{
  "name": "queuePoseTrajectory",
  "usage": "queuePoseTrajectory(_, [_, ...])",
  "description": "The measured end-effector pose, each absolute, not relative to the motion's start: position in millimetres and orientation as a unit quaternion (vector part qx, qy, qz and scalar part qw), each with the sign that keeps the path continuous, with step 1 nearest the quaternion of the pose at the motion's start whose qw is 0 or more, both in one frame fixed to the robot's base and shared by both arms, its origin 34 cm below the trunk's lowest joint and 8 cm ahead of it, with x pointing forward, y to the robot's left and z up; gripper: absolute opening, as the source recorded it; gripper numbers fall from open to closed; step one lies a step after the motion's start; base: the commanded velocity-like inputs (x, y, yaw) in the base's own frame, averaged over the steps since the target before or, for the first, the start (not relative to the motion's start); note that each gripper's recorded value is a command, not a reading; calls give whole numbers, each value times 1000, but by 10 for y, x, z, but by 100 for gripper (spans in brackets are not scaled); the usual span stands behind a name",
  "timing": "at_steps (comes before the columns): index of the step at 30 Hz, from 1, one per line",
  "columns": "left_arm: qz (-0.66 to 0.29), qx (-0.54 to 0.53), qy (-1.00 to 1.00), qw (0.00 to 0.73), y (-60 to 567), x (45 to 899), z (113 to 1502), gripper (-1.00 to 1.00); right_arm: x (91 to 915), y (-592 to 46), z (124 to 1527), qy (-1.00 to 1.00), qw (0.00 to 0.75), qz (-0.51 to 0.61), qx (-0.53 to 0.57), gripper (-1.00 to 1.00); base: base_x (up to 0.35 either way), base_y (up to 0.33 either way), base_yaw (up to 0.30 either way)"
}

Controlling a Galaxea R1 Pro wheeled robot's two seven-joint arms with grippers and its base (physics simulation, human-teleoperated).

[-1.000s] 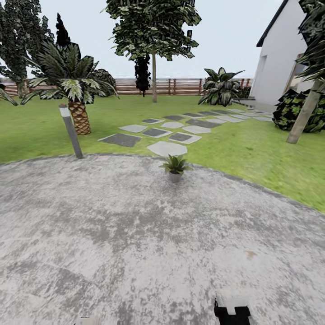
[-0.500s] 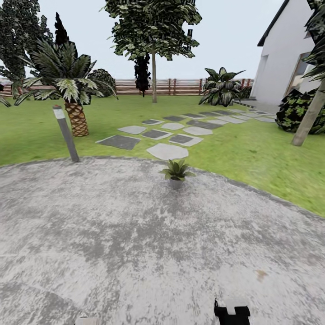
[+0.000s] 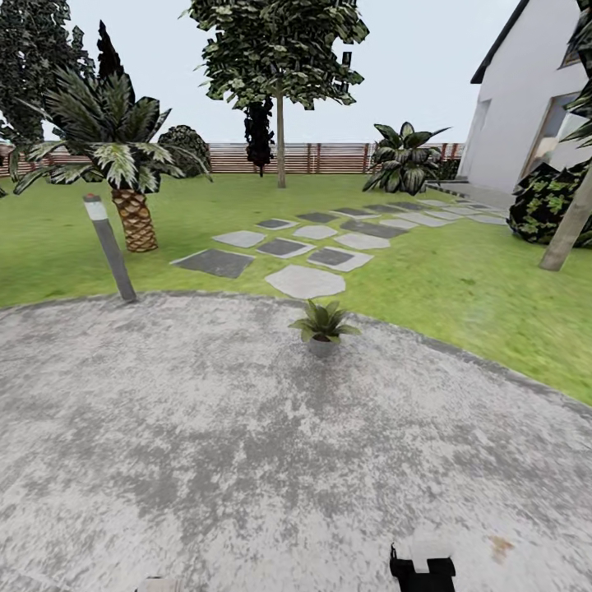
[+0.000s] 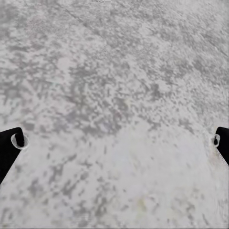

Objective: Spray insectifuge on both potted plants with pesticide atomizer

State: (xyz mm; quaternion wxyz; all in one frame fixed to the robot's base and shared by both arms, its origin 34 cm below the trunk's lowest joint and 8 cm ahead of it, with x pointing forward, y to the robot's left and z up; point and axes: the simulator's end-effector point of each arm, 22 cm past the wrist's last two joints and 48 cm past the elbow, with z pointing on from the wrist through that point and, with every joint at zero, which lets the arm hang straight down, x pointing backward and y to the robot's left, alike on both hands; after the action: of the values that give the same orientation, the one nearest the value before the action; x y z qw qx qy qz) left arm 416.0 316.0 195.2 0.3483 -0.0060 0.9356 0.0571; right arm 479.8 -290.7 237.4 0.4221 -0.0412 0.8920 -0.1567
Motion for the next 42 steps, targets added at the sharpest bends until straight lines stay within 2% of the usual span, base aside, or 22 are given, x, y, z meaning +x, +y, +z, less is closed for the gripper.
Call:
queuePoseTrajectory(11, [57, -6, 936, 348, 3161, 4160, 1952, -100, 4798, -2906, 2374, 892, 422, -157, -41, 100, 336, 1, 0])
queuePoseTrajectory(22, [57, -6, 936, 348, 3161, 4160, 1953, -100, 4797, -2904, 2373, 892, 422, -156, -40, 100, 336, 116, -11])
queuePoseTrajectory(42, [57, -6, 934, 352, 3161, 4184, 1977, -100, 4815, -2904, 2400, 891, 425, -156, -39, 100, 320, 170, -245])
